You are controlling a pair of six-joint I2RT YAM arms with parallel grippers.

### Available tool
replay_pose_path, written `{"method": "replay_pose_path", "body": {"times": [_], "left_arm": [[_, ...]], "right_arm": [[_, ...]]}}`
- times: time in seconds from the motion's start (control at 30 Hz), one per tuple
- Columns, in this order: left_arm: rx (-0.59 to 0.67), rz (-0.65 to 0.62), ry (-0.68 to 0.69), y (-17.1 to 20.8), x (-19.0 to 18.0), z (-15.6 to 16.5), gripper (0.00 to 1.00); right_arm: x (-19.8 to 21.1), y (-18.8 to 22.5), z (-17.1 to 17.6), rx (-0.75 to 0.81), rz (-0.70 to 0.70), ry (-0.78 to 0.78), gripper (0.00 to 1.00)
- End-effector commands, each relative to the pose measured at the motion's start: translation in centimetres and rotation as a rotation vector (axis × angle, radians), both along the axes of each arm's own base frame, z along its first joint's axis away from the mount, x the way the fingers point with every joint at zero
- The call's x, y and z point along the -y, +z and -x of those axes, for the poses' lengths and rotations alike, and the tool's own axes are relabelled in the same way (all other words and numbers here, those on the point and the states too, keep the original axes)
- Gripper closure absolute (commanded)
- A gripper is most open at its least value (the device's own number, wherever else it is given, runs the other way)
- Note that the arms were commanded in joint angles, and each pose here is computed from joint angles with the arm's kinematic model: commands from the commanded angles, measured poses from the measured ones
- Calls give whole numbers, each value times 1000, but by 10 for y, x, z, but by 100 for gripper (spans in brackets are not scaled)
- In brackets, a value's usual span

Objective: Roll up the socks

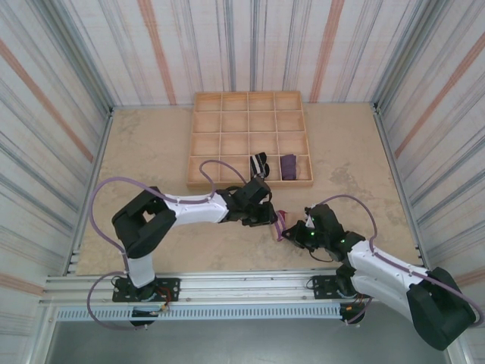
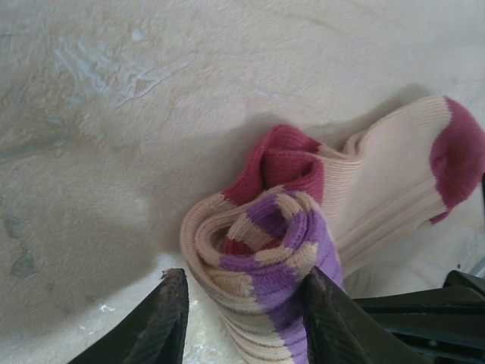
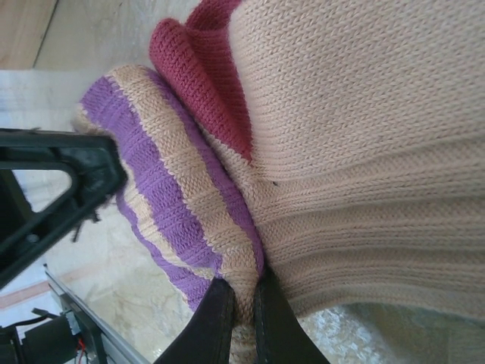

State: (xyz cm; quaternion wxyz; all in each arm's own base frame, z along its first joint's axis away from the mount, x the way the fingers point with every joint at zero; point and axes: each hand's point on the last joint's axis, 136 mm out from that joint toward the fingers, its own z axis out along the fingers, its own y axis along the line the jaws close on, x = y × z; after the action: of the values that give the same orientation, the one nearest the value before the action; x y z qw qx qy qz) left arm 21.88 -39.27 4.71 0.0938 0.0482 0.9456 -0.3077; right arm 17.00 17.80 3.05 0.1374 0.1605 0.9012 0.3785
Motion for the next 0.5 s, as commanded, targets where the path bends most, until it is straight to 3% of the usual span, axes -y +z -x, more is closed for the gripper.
{"method": "replay_pose_path", "body": {"times": [0.0, 0.13, 0.3, 0.4, 0.47], "left_arm": [[-10, -3, -26, -4, 7, 5, 57], [-22, -17, -35, -7, 13, 7, 51], [-57, -30, 9, -14, 18, 3, 58], [-79, -49, 29, -18, 20, 0, 77], [-93, -68, 33, -19, 19, 0, 93]], "right_arm": [[13, -23, 15, -97, 43, -18, 100], [12, -23, 13, -94, 38, -17, 100], [10, -20, 10, -77, 38, -5, 100], [10, -15, 7, -56, 53, 5, 97], [11, -8, 4, -39, 80, 17, 84]]}}
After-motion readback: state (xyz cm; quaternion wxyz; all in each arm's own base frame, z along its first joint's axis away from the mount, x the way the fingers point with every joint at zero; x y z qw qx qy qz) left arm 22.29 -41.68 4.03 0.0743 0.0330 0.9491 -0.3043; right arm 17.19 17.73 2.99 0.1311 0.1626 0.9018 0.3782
